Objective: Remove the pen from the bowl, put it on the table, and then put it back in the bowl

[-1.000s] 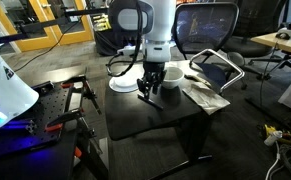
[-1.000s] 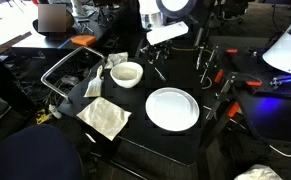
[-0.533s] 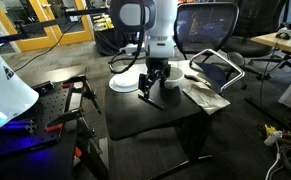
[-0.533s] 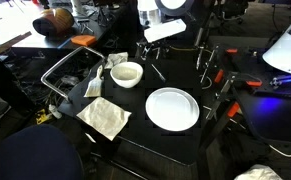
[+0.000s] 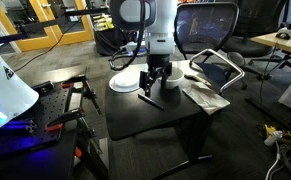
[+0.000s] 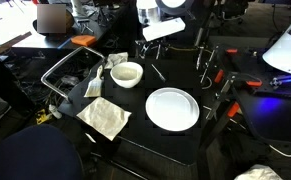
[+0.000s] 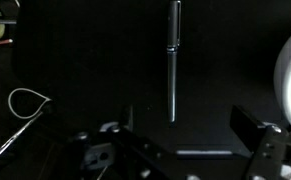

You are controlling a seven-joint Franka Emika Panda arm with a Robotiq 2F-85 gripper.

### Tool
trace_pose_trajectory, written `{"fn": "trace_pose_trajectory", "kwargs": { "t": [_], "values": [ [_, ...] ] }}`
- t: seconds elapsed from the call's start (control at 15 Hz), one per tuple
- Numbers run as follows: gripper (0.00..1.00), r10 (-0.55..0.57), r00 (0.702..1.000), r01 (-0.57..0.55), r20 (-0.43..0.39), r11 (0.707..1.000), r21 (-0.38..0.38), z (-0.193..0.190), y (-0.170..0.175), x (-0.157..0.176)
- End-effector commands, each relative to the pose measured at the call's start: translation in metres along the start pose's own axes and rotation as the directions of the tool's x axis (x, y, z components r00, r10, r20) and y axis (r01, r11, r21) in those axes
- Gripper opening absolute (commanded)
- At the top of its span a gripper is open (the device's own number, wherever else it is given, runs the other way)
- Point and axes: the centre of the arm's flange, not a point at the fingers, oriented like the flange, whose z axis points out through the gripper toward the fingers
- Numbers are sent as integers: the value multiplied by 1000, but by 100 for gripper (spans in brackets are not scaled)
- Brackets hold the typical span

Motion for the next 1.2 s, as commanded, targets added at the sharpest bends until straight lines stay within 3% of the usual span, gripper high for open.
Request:
{"fn": "trace_pose_trajectory", "kwargs": {
  "t": [0.0, 1.13],
  "values": [
    [100, 0, 1000, 0, 0, 1000, 0, 0, 0, 0],
    [100, 21, 999, -18, -42, 997, 77, 32, 1, 9]
  ]
}}
